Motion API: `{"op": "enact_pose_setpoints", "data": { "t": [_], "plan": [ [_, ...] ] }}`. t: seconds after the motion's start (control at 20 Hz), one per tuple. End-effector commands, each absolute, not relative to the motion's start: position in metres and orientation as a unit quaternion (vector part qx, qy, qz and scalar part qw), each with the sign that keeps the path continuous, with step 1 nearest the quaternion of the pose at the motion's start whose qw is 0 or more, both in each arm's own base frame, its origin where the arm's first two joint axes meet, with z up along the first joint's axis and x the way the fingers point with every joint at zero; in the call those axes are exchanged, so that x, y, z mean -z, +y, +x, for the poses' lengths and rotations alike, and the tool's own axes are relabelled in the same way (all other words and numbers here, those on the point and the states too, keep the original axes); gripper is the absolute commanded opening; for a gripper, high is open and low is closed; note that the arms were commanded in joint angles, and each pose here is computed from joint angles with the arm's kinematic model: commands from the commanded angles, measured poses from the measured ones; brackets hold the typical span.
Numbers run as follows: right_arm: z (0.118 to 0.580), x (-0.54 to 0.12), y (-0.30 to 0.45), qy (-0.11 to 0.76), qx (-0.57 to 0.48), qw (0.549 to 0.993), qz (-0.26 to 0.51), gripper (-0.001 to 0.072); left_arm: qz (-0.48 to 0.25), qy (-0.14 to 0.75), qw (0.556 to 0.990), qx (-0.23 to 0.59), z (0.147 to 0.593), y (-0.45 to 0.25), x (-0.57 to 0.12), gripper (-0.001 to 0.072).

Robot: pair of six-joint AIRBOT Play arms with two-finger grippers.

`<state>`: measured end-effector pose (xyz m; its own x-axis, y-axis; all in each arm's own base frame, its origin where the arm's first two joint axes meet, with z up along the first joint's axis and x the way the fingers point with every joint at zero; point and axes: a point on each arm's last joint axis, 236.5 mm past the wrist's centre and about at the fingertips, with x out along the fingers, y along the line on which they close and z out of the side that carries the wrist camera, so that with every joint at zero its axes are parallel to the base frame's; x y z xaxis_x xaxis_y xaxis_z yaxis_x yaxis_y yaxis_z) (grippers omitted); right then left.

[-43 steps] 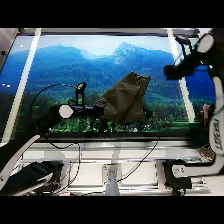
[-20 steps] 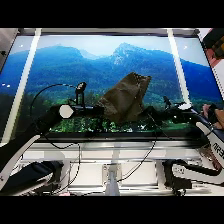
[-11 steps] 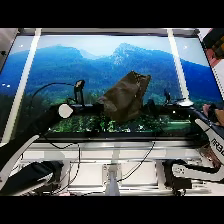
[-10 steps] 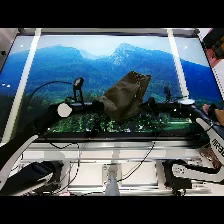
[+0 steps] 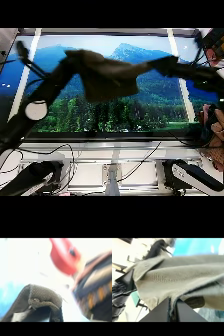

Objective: Fold the clothes and pants, and hang the long-sleeved shirts on hangers.

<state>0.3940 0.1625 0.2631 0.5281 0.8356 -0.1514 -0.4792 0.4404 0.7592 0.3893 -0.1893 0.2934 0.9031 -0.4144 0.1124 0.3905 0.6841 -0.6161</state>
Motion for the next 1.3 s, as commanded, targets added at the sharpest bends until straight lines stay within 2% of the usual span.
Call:
{"op": "enact_pose_setpoints", "data": {
  "t": [0.0,0.15,0.3,0.5,0.6,0.65,0.8,0.95,1.15,1.25],
  "plan": [
    [0.372,-0.336,0.161,0.197,-0.416,0.838,0.293,0.0024,-0.305,-0.051,0.922,0.233,0.360,-0.172,-0.343,0.0056],
    [0.354,-0.332,0.162,0.230,-0.404,0.844,0.266,0.0024,-0.256,0.026,0.928,0.270,0.336,-0.191,-0.319,0.0056],
    [0.310,-0.307,0.170,0.301,-0.425,0.828,0.209,0.0024,-0.225,0.123,0.916,0.309,0.296,-0.204,-0.289,0.0056],
    [0.249,-0.289,0.167,0.367,-0.423,0.816,0.141,0.0024,-0.330,0.181,0.855,0.358,0.232,-0.210,-0.306,0.0056],
    [0.239,-0.303,0.167,0.338,-0.417,0.833,0.132,0.0024,-0.369,0.168,0.838,0.366,0.217,-0.204,-0.325,0.0056],
    [0.243,-0.309,0.164,0.321,-0.404,0.847,0.128,0.0024,-0.365,0.163,0.845,0.356,0.219,-0.199,-0.324,0.0056],
    [0.279,-0.293,0.136,0.322,-0.326,0.880,0.124,0.0023,-0.332,0.225,0.871,0.282,0.257,-0.194,-0.265,0.0055],
    [0.339,-0.256,0.112,0.337,-0.258,0.888,0.177,0.0023,-0.323,0.300,0.869,0.225,0.312,-0.211,-0.181,0.0057],
    [0.403,-0.177,0.147,0.378,-0.253,0.865,0.212,0.0024,-0.416,0.270,0.853,0.161,0.400,-0.229,-0.125,0.0057],
    [0.441,-0.140,0.167,0.374,-0.236,0.872,0.207,0.0024,-0.486,0.254,0.829,0.111,0.430,-0.225,-0.098,0.0057]
  ]
}}
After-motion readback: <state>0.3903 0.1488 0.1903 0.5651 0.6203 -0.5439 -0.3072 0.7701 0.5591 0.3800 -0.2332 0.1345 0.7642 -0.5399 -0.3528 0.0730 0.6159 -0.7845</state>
